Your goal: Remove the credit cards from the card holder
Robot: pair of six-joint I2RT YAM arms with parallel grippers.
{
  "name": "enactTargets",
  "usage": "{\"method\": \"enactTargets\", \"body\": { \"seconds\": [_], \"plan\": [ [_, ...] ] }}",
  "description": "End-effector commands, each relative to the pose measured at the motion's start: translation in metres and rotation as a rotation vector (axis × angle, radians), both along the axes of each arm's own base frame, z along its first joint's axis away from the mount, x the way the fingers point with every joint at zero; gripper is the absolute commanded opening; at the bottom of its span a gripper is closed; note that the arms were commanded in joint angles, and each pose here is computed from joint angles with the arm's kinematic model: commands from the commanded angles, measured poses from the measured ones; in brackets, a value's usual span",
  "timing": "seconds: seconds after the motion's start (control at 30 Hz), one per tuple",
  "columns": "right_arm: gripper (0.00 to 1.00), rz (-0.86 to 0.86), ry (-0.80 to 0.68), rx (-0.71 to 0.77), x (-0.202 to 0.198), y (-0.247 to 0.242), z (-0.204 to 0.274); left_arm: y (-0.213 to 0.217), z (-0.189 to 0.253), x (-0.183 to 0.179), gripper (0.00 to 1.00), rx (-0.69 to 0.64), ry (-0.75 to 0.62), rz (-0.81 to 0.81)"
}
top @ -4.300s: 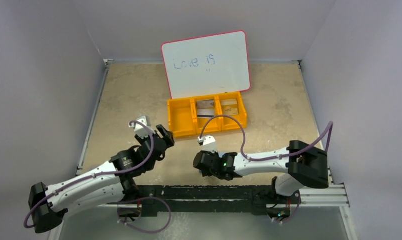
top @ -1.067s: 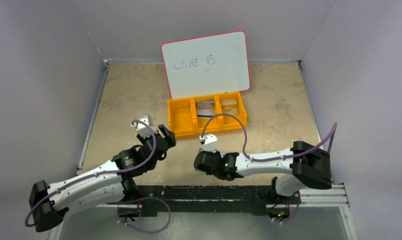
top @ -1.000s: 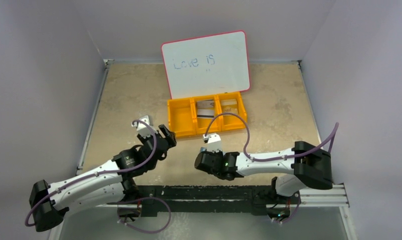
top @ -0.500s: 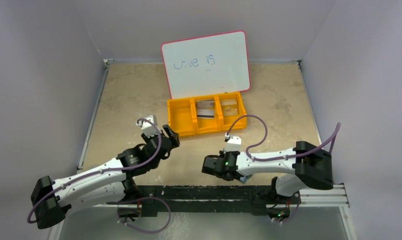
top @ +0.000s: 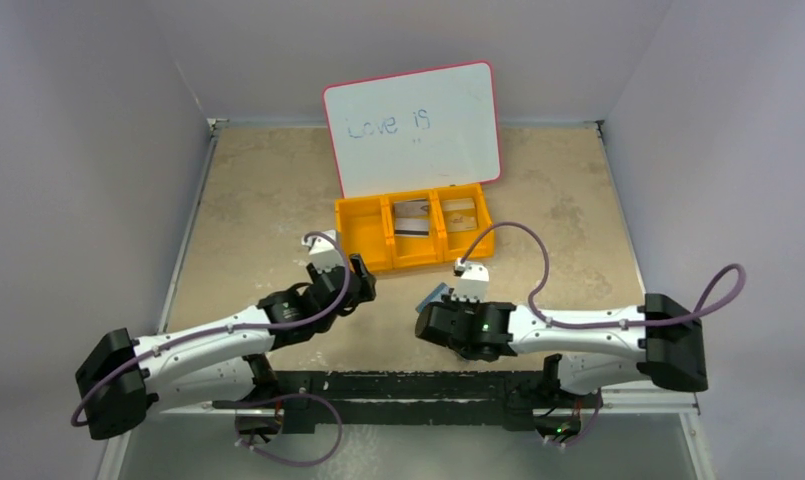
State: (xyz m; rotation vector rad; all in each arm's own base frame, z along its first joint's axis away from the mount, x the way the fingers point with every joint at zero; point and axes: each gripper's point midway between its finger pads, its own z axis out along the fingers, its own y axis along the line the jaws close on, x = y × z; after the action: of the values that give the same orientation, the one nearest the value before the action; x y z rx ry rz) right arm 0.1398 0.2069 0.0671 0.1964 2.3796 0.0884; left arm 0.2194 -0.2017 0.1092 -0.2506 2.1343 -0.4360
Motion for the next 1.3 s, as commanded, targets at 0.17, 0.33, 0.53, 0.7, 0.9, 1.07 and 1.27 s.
{"method": "enactTargets", "body": {
  "seconds": [0.17, 0.33, 0.53, 0.7, 0.9, 1.07, 1.27],
  "plan": [
    [0.00, 0.405, -0.337, 0.144, 0.038, 0.093, 0.072, 0.044, 0.050, 0.010, 0.65, -0.054, -0.131, 0.209],
    [0.00, 0.547, -0.363, 0.093, 0.041, 0.131, 0.070, 0.073, 0.057, 0.002, 0.66, -0.065, -0.150, 0.297],
    [0.00, 0.687, -0.317, 0.001, 0.035, 0.148, 0.041, 0.086, 0.060, -0.005, 0.66, -0.082, -0.159, 0.309],
    [0.00, 0.669, -0.291, 0.001, 0.031, 0.138, 0.031, 0.070, 0.053, -0.007, 0.66, -0.085, -0.135, 0.229],
    [0.00, 0.573, -0.268, 0.135, 0.025, 0.128, 0.027, 0.020, 0.041, -0.007, 0.65, -0.123, -0.093, 0.023],
    [0.00, 0.523, -0.238, 0.158, 0.022, 0.120, 0.013, -0.010, 0.022, -0.010, 0.66, -0.126, -0.027, -0.072],
    [0.00, 0.496, -0.242, 0.182, 0.022, 0.115, 0.013, -0.023, -0.004, -0.015, 0.74, -0.164, 0.059, -0.077]
  ]
}}
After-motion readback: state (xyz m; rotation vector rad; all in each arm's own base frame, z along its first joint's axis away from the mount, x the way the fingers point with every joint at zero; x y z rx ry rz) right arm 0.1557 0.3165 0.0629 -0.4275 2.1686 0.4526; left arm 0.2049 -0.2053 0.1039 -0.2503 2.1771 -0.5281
